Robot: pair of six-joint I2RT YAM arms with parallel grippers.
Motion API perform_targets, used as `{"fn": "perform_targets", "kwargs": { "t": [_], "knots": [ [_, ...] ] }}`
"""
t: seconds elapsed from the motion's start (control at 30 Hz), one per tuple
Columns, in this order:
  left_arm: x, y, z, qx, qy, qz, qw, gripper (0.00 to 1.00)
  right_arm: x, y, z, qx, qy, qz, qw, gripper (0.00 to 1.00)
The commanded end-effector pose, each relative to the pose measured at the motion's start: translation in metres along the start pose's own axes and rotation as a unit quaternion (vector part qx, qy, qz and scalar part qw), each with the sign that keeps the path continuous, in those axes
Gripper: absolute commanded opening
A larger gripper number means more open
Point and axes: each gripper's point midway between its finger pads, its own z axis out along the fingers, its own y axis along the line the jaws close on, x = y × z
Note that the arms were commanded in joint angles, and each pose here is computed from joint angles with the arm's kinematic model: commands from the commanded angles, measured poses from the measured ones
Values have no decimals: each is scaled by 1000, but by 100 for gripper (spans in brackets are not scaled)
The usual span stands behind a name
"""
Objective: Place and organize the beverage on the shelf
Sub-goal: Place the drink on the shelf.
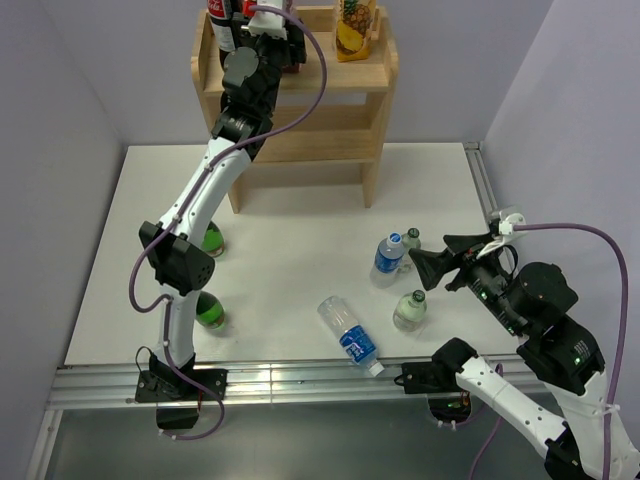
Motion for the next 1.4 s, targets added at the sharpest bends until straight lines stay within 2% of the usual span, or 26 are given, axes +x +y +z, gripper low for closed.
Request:
{"fn": "perform_targets", "kwargs": {
  "t": [0.0,0.2,0.4,0.53,0.57,0.67,0.9,1.03,1.37],
  "knots": [
    [-81,-2,2,17,-128,-39,991,25,-10,4,-1,-10,-23,7,1000,89],
    [-57,-8,7,22,-112,-36,993,45,-7,5,-1,-15,-22,6,1000,89],
    [-44,-11,10,25,-106,-31,994,59,-7,6,-2,-17,-24,6,1000,88],
    [-40,-14,11,31,-102,-28,994,59,-6,6,-1,-20,-25,6,999,88],
    [-37,-16,11,34,-97,-26,994,54,-6,6,0,-19,-24,6,1000,88],
    [-37,-15,11,33,-90,-26,995,48,-5,7,1,-20,-22,6,1000,88],
    [-60,-8,-3,24,-52,-48,997,43,-5,8,1,-22,-20,8,1000,88],
    [-69,-7,-9,13,-42,-49,998,42,-6,9,1,-25,-19,8,999,88],
    [-94,-15,-15,18,-66,-35,997,46,-1,10,6,-26,-9,7,1000,87]
  ]
}}
